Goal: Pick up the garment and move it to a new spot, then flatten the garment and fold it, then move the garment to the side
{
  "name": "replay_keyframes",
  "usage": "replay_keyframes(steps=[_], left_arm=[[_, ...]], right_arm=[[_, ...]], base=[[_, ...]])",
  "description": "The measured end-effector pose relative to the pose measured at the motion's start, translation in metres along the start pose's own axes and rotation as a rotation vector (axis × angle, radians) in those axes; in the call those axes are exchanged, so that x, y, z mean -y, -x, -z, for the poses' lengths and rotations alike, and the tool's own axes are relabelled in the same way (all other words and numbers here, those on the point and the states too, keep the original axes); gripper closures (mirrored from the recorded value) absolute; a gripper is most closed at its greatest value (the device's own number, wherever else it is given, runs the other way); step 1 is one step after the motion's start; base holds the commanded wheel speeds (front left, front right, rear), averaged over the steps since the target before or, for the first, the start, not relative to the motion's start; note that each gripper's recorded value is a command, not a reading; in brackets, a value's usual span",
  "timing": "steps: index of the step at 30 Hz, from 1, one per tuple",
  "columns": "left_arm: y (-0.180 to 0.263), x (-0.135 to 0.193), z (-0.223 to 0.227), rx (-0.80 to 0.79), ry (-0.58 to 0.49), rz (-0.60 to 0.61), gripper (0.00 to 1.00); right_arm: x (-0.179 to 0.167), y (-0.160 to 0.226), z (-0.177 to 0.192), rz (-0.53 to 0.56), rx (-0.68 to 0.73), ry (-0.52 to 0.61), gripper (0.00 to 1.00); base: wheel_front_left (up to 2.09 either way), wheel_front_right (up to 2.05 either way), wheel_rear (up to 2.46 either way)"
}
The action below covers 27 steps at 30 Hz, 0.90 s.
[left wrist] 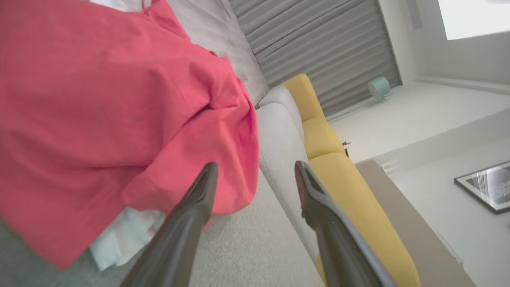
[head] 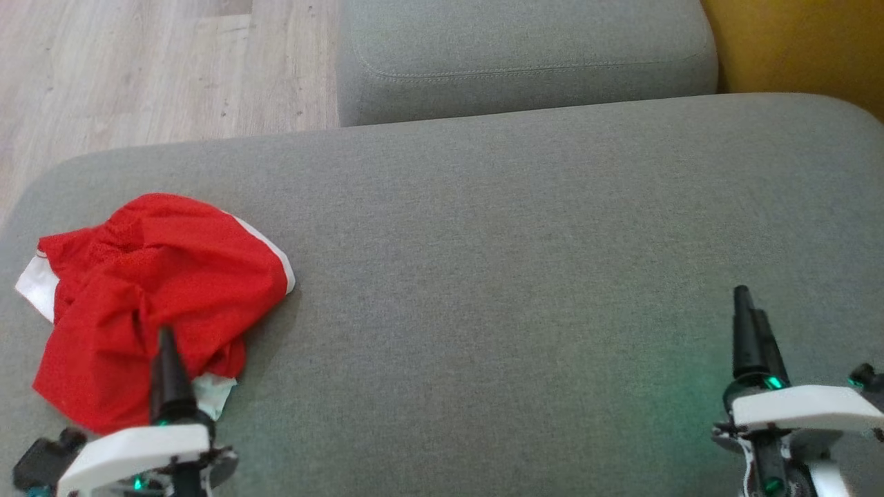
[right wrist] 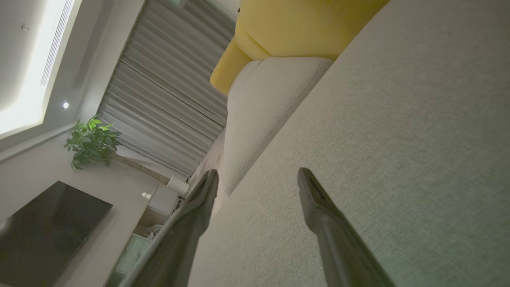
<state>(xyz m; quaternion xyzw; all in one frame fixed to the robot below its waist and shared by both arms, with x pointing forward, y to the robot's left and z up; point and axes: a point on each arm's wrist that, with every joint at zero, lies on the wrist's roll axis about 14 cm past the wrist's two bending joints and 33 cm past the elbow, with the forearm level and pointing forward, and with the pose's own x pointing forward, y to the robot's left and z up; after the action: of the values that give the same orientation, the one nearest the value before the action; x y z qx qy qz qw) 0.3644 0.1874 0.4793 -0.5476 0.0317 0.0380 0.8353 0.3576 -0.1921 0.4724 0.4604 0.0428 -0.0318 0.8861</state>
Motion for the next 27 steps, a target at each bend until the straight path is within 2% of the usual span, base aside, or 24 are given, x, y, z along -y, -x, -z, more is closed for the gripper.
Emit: replay_keyframes(steps=[19,27], left_arm=[[0.0,0.033,0.044,-0.1,-0.427,0.13,0.0],[0.0,0.046,0.058,-0.118,-0.564,0.189,0.0]], right_arm=[[-0.02,0.0,0.014,-0.076,-0.025,0.342,0.0],[-0.031,-0.002,0.019,-0.119,-0.026,0.471,0.0]], base=[[0.0,0.0,0.0],[0.0,0.0,0.0]])
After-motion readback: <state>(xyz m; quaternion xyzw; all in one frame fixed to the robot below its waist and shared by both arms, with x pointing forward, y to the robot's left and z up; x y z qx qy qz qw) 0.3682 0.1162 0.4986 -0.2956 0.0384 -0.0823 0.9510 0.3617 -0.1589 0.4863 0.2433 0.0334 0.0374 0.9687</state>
